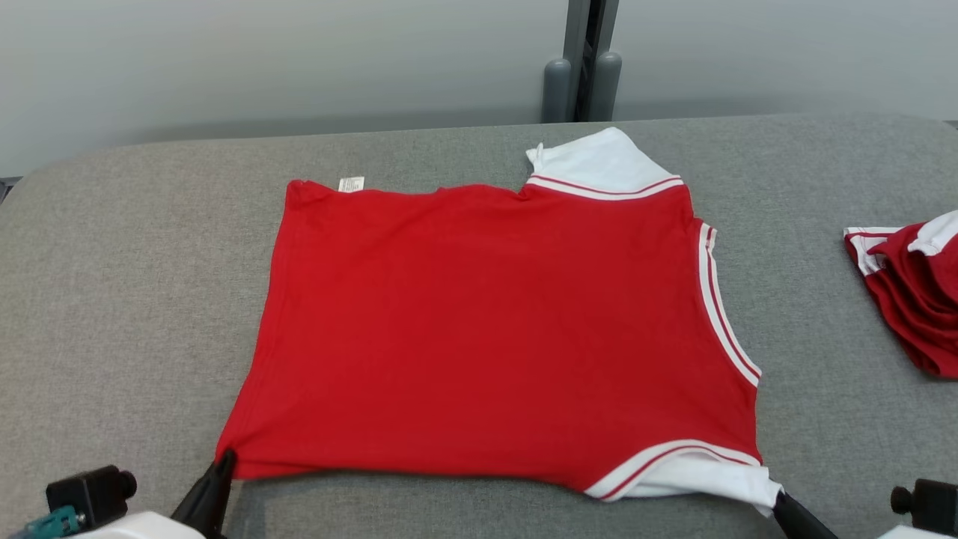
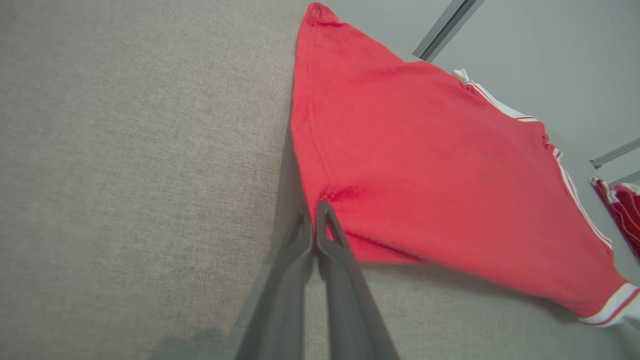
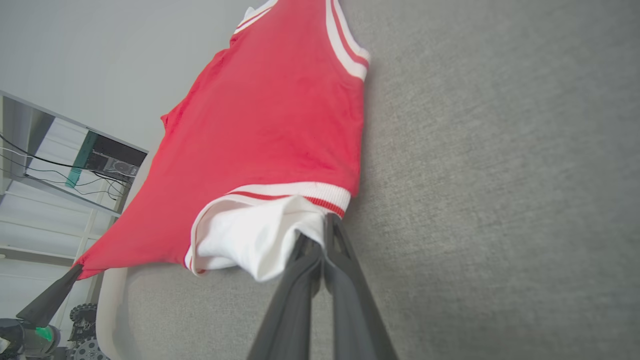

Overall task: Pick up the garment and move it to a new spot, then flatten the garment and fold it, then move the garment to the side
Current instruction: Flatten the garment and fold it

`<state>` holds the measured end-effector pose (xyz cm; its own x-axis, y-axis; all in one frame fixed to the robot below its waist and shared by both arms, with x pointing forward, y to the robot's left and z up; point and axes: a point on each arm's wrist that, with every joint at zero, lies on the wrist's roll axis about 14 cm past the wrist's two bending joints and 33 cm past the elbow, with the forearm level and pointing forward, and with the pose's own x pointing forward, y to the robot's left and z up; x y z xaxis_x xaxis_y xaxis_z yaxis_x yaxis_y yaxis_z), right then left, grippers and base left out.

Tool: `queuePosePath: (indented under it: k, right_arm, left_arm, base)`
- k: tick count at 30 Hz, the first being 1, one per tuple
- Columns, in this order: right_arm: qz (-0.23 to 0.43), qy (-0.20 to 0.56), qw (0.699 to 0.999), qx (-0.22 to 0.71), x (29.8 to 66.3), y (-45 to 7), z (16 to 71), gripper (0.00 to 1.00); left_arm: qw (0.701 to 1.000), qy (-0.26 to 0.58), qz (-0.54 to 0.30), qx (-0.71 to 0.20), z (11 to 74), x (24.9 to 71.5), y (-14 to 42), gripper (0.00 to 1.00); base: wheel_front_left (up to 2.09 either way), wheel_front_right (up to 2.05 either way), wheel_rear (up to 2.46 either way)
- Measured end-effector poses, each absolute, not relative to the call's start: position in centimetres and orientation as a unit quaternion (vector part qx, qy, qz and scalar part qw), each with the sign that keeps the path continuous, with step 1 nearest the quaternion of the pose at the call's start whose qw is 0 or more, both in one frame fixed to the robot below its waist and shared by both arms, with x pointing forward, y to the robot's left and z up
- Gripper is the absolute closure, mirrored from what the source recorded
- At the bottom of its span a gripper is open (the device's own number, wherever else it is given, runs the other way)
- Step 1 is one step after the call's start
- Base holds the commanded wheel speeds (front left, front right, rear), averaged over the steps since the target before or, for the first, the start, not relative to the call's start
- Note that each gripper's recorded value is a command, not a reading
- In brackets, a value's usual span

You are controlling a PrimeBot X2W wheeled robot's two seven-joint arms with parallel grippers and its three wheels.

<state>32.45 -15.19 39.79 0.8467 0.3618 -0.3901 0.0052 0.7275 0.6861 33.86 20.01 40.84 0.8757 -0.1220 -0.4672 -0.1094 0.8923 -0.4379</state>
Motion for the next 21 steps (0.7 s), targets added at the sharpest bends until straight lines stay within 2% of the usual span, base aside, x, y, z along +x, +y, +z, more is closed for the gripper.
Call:
queuePosePath:
  k: [5,11,17,21]
  right_arm:
    - [0.088,0.286,0.886,0.354,29.9,-15.9,39.4,1.0]
    - [0.078,0.301,0.884,0.348,28.9,-16.1,39.9,1.0]
    - [0.08,0.315,0.877,0.353,29.5,-15.1,40.6,1.0]
    - [0.084,0.309,0.869,0.378,31.6,-14.6,41.8,1.0]
  left_arm:
    - [0.931,0.278,0.005,-0.236,41.2,30.7,19.4,1.0]
    - [0.924,0.298,0.006,-0.241,41.6,29.0,18.8,1.0]
    - [0.927,0.297,-0.004,-0.229,42.2,29.7,18.9,1.0]
    - [0.939,0.276,-0.024,-0.206,43.7,32.3,19.2,1.0]
  base:
    - [0.0,0.0,0.0]
    - [0.0,0.0,0.0]
    - [0.0,0.0,0.0]
    - [0.0,0.0,0.0]
